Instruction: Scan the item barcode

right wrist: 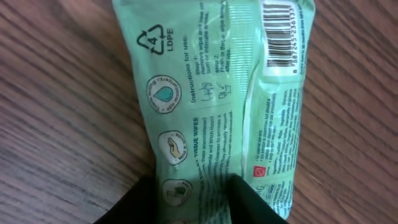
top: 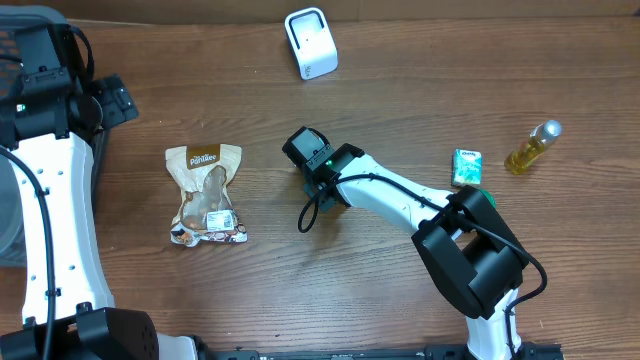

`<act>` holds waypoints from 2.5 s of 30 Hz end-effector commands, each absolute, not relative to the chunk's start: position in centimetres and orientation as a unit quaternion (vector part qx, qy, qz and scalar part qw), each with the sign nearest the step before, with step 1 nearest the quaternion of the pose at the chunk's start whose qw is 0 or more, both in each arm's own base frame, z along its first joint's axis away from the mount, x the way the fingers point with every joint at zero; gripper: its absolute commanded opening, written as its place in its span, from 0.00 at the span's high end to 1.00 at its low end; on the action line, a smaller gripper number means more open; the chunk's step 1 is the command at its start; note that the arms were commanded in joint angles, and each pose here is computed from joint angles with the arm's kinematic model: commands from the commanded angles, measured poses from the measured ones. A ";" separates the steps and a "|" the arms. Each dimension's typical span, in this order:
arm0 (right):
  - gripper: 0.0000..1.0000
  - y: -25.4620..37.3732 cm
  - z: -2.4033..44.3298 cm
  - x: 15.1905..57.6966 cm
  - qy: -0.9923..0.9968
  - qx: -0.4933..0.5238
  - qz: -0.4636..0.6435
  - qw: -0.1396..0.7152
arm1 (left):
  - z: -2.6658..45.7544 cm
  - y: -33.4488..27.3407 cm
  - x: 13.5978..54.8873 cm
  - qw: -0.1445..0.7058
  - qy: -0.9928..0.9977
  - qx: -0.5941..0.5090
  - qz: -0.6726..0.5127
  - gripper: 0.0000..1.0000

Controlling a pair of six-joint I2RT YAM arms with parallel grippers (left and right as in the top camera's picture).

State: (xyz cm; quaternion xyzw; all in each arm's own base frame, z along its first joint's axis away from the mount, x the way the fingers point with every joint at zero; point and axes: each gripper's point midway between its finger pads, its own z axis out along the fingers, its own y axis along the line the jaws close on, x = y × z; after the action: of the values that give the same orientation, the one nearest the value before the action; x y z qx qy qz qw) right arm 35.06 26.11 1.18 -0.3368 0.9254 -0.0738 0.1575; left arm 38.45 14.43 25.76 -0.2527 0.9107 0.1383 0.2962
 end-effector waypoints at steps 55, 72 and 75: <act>0.96 28.3 20.0 54.0 0.769 -0.098 0.600 0.196 | 26.2 14.6 38.6 0.303 0.908 -0.254 0.139 0.01; 0.96 28.5 13.9 59.4 0.733 0.039 0.654 0.181 | 26.2 14.6 38.6 0.302 0.908 -0.254 0.139 0.00; 0.96 28.5 12.9 59.6 0.736 0.052 0.651 0.178 | 26.2 14.6 38.6 0.302 0.908 -0.254 0.139 0.01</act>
State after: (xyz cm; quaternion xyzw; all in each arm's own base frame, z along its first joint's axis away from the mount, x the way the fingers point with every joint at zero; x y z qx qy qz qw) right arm 59.07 28.19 12.96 0.0439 0.7387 0.6505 0.1712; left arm 38.46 14.43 25.77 -0.2527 0.9106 0.1383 0.2963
